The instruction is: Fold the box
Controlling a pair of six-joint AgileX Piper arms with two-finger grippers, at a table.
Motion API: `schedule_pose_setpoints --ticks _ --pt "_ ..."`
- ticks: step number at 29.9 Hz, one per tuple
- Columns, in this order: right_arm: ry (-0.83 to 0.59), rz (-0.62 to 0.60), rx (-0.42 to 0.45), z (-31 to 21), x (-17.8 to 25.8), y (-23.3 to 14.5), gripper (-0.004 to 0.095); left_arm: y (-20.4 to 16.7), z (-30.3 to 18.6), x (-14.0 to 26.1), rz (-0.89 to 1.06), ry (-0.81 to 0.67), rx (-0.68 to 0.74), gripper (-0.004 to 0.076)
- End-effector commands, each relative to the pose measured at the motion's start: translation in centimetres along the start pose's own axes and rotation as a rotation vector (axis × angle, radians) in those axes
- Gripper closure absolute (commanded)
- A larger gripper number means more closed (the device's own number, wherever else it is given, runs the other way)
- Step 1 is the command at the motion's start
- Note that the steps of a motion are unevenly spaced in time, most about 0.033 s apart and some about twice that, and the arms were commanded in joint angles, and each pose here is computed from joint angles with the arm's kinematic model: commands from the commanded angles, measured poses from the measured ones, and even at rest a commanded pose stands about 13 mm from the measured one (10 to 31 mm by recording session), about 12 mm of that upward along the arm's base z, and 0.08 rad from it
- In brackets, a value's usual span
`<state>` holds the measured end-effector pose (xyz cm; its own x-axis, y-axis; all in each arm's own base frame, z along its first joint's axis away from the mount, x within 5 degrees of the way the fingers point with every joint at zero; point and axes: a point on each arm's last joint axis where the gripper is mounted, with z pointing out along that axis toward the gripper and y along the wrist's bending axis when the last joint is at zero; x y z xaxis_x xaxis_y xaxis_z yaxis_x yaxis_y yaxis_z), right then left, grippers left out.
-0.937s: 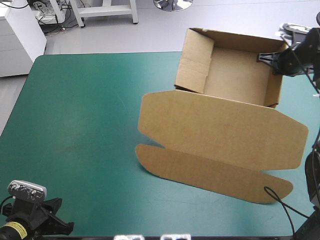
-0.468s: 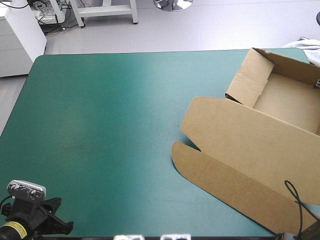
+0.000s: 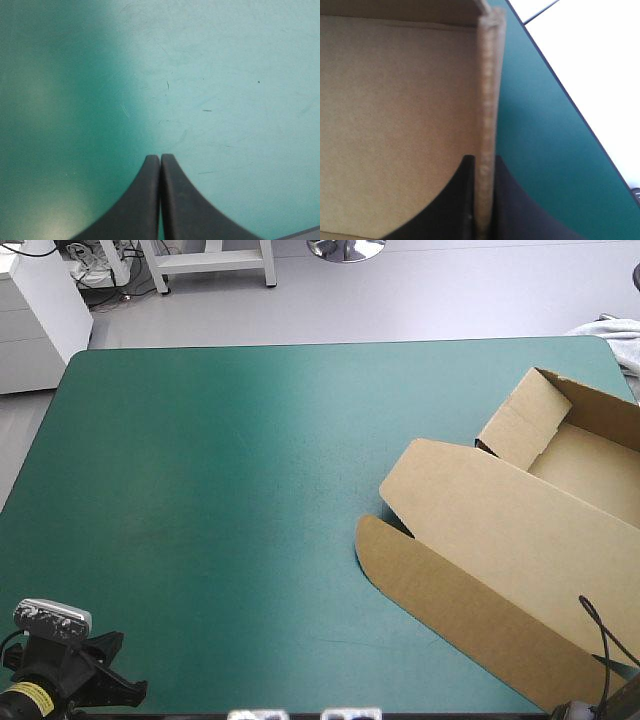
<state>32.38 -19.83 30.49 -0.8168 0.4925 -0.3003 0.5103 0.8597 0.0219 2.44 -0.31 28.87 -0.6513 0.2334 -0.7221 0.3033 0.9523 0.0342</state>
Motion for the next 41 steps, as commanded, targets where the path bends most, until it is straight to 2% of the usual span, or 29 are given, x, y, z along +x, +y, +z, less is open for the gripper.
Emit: schedule_pose_setpoints --ticks 1,3,7,10,14,18,22,25,30,34,37,41 --pt "-0.013 -0.005 0.024 -1.5 0.1 -0.5 0.0883 0.0 -0.4 -1.0 -0.001 -0.065 0.006 0.0734" --pt "0.006 -0.007 0.037 -1.1 0.1 -0.6 0.0788 0.0 -0.4 -1.0 0.000 -0.065 0.005 0.0734" --pt "0.009 -0.015 0.059 -0.8 0.0 -0.8 0.0523 0.0 -0.4 -1.0 0.000 -0.065 0.005 0.0734" --pt "-0.010 -0.013 0.053 -0.9 -0.2 -0.7 0.0459 0.0 -0.4 -1.0 0.000 -0.065 0.005 0.0734" --pt "-0.041 -0.011 0.052 -2.8 -0.9 -0.7 0.0460 0.0 -0.4 -1.0 0.001 -0.065 0.002 0.0734" --pt "-0.138 0.021 0.021 -5.8 -1.4 -0.3 0.0460 0.0 -0.4 -1.0 0.001 -0.065 0.002 0.0734" --pt "-0.207 -0.038 -0.017 -8.5 -0.8 0.2 0.0460 0.0 -0.4 -1.1 0.003 -0.068 0.002 0.0734" --pt "-0.264 -0.075 -0.064 -10.8 0.0 0.7 0.0463 0.0 -0.4 -1.1 0.016 -0.072 0.002 0.0734" --pt "-0.381 -0.090 -0.193 -15.4 2.1 2.1 0.0474 0.0 -0.4 -1.1 0.030 -0.072 0.002 0.0734" --pt "-0.456 -0.048 -0.270 -18.7 4.6 2.8 0.0582 0.0 -0.4 -1.1 0.030 -0.072 0.002 0.0734" --pt "-0.496 -0.040 -0.307 -20.7 7.2 3.2 0.0714 0.0 -0.4 -1.1 0.028 -0.072 0.002 0.0734" --pt "-0.530 -0.107 -0.343 -22.2 11.5 4.1 0.0819 0.0 -0.4 -1.1 0.028 -0.072 0.002 0.0734"
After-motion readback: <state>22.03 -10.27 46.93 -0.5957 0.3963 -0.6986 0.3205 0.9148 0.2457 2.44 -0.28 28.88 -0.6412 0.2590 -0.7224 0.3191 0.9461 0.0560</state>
